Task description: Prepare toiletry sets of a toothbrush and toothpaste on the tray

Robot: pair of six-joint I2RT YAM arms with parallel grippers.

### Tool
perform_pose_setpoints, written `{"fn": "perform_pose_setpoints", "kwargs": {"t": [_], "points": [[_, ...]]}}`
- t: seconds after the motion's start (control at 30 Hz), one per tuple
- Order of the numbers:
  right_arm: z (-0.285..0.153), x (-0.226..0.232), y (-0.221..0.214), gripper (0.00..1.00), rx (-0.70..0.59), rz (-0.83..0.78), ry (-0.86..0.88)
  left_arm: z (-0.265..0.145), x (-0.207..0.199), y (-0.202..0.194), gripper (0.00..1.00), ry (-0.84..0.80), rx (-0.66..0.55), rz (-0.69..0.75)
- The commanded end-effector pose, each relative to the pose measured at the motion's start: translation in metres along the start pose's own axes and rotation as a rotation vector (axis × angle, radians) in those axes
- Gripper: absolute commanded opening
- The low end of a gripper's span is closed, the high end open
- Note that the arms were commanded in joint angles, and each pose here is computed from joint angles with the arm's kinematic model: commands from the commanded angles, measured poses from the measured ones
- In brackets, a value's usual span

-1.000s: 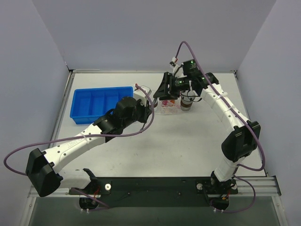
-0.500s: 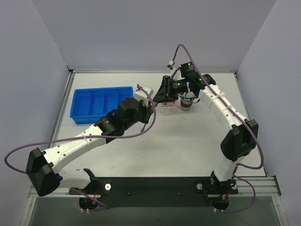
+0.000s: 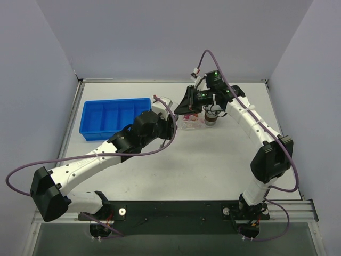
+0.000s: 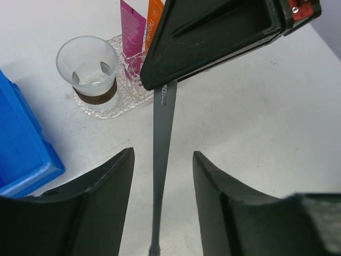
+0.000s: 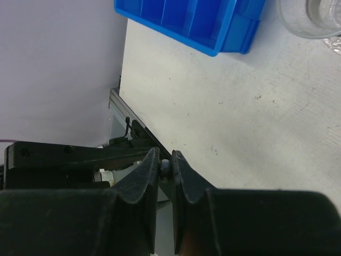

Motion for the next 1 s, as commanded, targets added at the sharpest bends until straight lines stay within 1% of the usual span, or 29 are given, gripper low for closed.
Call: {"fn": "perform_pose_setpoints", "kwargs": {"t": [0.0,0.03,0.07,0.1,0.13,0.17,0.2,0.23,0.3,0.33,0.37,0.47,0.6,0.63,0.67,0.77,0.83,0.97], "points": [[-0.027,-0.002,0.017,0.00,-0.143,0.033,0.042,-0.012,-0.013,0.037,0.63,-0.064,-0.125,-0.129],[-0.032,-0.003,0.020,0.00,-0.171,0.048,0.055,-0.016,-0.016,0.040,0.66,-0.109,-0.117,-0.155],[-0.036,-0.002,0.029,0.00,-0.225,0.022,0.081,-0.017,-0.014,0.037,0.67,-0.136,-0.099,-0.204],[-0.043,0.002,0.031,0.00,-0.247,0.043,0.111,-0.018,-0.008,0.046,0.68,-0.152,-0.123,-0.244],[-0.048,-0.003,0.034,0.00,-0.274,0.052,0.112,-0.025,-0.012,0.049,0.68,-0.220,-0.109,-0.296],[-0.053,-0.001,0.039,0.00,-0.306,0.026,0.129,-0.025,-0.007,0.044,0.69,-0.232,-0.089,-0.319],[-0.059,0.003,0.042,0.00,-0.324,0.018,0.137,-0.029,-0.009,0.053,0.70,-0.281,-0.128,-0.339],[-0.065,0.004,0.045,0.00,-0.338,0.005,0.145,-0.035,-0.006,0.059,0.70,-0.320,-0.128,-0.372],[-0.074,0.009,0.050,0.00,-0.370,-0.028,0.167,-0.038,-0.002,0.060,0.70,-0.358,-0.113,-0.400],[-0.079,0.012,0.054,0.00,-0.391,-0.041,0.189,-0.040,0.007,0.065,0.71,-0.356,-0.116,-0.437],[-0.082,0.012,0.056,0.00,-0.402,-0.048,0.197,-0.043,0.005,0.064,0.71,-0.399,-0.080,-0.444],[-0.093,0.019,0.060,0.00,-0.442,-0.079,0.236,-0.045,0.012,0.066,0.71,-0.435,-0.061,-0.490],[-0.101,0.029,0.064,0.00,-0.474,-0.106,0.286,-0.046,0.010,0.063,0.70,-0.510,-0.007,-0.516],[-0.102,0.031,0.066,0.00,-0.490,-0.126,0.301,-0.045,0.009,0.063,0.71,-0.512,-0.004,-0.522],[-0.104,0.034,0.067,0.00,-0.494,-0.114,0.316,-0.044,0.010,0.063,0.71,-0.512,-0.001,-0.524],[-0.104,0.036,0.067,0.00,-0.505,-0.121,0.339,-0.044,0.007,0.068,0.70,-0.563,-0.007,-0.538],[-0.105,0.035,0.066,0.00,-0.506,-0.124,0.339,-0.044,0.006,0.068,0.68,-0.584,-0.002,-0.544],[-0.105,0.036,0.066,0.00,-0.507,-0.125,0.342,-0.044,0.005,0.069,0.53,-0.605,0.002,-0.541]]}}
Point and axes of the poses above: each gripper's point midway between its finger pads, its own z axis out along the fingers, its own x axis along the line the jaws close on, y = z × x, the point moved 6 cm from there along -z, back along the fingers, and after that the axes turned 15 degrees about -z, right-handed, at the moved point
